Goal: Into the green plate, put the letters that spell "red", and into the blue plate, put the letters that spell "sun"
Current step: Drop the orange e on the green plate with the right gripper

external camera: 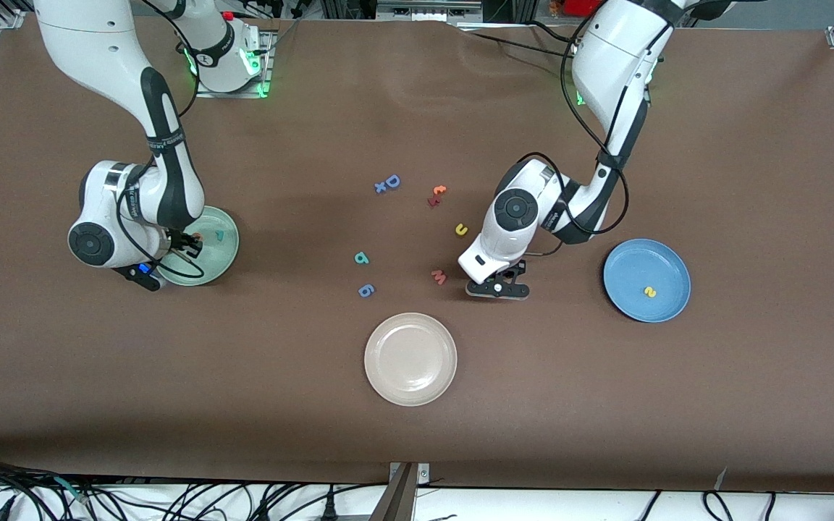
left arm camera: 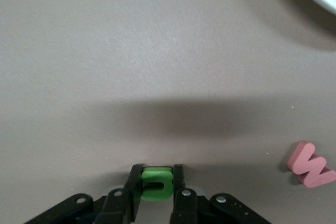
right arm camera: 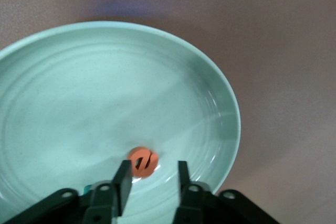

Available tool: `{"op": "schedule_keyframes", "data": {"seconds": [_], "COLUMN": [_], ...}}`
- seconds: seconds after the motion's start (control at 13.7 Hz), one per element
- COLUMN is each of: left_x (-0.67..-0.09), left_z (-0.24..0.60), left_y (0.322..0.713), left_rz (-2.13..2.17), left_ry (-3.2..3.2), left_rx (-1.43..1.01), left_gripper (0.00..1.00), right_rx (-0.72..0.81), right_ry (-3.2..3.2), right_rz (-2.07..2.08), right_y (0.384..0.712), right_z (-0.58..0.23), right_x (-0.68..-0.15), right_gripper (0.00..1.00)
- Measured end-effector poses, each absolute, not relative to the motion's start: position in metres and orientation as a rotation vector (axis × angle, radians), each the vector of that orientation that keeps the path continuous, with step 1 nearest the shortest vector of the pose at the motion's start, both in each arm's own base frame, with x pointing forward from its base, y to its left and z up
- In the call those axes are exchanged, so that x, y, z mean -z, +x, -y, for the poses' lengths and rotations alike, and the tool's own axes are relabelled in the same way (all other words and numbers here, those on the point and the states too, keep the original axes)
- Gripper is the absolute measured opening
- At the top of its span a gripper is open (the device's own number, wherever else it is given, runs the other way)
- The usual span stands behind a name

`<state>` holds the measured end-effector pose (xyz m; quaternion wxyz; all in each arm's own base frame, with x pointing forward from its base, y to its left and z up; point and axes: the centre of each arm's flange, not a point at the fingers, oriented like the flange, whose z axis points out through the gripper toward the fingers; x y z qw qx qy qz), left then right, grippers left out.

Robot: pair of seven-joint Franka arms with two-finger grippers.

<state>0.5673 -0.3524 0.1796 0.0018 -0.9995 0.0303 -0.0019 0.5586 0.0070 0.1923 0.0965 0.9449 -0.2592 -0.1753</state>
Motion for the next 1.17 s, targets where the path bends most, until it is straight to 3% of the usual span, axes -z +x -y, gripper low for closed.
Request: {"op": "schedule_keyframes", "data": {"seconds": [0.29,0.66,1.17], "left_x": [-0.209,-0.249,-0.275], "left_z": [0.322,0.236,0.091], "left_y": [0.588,0.617,0.641], "left_rz": [-0.112,-0.185,-0.393], "left_ry": [-3.093,-3.054,-3.059], "left_rx": [-0.08,-0.231,-0.374], "left_gripper": [0.28,0.28,0.28], "right_rx": [0.515,0.505,0.297], "right_ry": [2.818,2.879,2.929], "right_rz": [0.778,0.902,1.065], "right_y": [0.563,0.566,0.564], "right_z": [-0.016,-0.113,-0.252], "right_x": [-0.205,-0.231,-0.236], "right_gripper": [0.89,0.98,0.98]}}
